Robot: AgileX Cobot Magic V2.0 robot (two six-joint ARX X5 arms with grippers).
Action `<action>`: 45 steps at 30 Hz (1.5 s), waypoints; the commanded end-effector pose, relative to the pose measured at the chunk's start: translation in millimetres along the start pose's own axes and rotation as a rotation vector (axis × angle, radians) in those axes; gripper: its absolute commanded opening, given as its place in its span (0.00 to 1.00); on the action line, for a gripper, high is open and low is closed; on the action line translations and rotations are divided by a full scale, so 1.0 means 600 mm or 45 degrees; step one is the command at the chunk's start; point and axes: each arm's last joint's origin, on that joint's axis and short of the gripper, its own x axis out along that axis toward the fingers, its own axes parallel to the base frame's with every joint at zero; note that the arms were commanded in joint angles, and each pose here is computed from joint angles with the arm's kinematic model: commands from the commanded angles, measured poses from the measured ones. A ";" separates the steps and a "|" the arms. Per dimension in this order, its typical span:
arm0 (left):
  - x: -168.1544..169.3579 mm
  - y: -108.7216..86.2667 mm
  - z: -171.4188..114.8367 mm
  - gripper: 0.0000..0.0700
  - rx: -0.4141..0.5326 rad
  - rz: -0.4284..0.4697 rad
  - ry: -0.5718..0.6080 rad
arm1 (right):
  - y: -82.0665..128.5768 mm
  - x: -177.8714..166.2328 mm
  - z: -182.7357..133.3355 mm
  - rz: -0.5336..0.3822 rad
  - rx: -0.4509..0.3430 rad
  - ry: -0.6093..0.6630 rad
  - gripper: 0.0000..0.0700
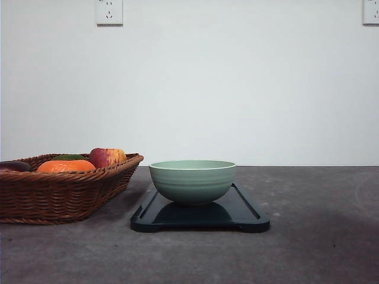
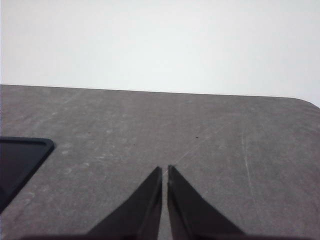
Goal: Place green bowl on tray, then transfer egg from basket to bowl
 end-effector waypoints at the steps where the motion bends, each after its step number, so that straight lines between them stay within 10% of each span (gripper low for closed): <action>1: 0.003 0.002 -0.011 0.03 -0.011 0.007 0.032 | 0.000 0.001 -0.002 0.001 0.037 -0.001 0.02; 45: 0.003 0.002 -0.011 0.03 -0.011 0.007 0.032 | 0.000 0.001 0.004 0.005 0.045 -0.044 0.02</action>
